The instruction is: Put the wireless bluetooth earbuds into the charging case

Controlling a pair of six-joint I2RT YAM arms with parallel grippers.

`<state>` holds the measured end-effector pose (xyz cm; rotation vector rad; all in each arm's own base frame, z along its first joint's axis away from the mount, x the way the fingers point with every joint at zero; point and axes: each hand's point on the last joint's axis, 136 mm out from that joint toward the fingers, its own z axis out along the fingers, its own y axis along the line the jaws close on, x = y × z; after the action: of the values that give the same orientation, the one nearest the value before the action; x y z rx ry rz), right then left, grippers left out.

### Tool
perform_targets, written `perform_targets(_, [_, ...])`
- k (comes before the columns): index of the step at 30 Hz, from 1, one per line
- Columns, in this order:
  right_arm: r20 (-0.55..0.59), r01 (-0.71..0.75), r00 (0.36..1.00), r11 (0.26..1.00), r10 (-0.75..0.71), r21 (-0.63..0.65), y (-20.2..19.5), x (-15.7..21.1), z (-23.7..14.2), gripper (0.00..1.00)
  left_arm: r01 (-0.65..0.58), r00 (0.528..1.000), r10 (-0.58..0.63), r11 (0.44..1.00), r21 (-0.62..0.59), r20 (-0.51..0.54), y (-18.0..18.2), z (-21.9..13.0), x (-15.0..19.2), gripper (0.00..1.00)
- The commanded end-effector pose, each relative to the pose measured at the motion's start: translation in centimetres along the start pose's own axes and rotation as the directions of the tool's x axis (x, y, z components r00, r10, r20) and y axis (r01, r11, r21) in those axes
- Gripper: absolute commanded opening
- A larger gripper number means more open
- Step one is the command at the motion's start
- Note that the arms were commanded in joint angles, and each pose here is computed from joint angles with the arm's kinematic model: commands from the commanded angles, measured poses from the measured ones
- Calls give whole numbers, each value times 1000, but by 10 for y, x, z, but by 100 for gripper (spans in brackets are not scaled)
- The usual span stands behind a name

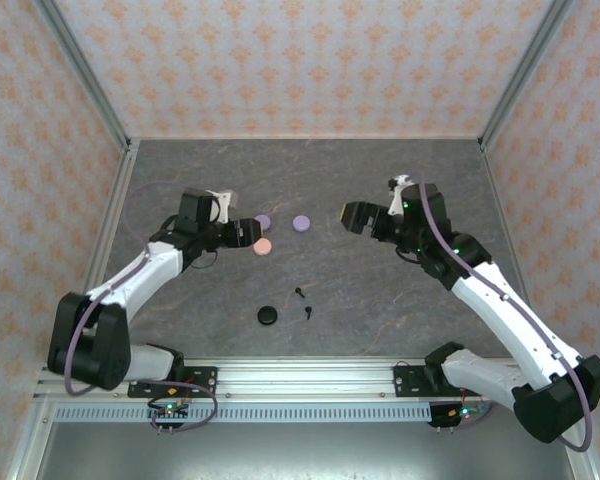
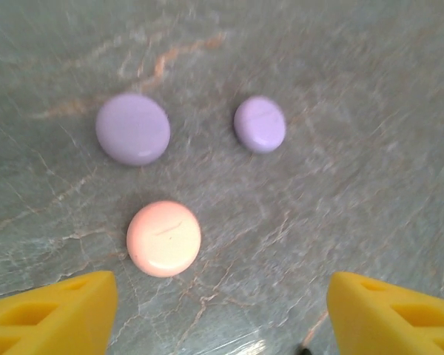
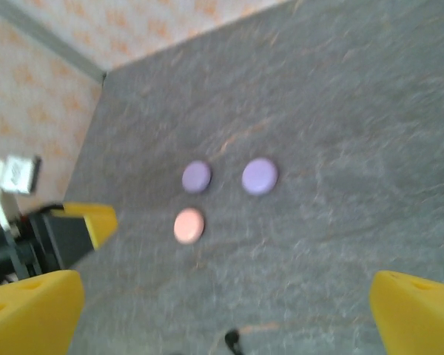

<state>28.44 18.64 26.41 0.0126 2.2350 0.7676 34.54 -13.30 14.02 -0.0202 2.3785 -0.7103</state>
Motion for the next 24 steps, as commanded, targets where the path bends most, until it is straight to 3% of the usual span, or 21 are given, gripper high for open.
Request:
perform_targets(1, [-80,111,991,994,-111,-11,14,28,8,99,80,996,-76,992,-93,52,17,-17,4,78])
perform_targets(8, [-245,313,920,950,-307,-12,34,100,40,99,309,948,-297,944,-113,112,30,-32,17,82])
perform_targets(16, [-454,582,702,810,-549,-78,49,188,76,98,454,875,-434,890,-52,212,39,-39,29,88])
perform_targets(24, [-529,702,550,701,-646,-126,63,235,107,94,508,847,-477,857,-90,235,55,-41,51,89])
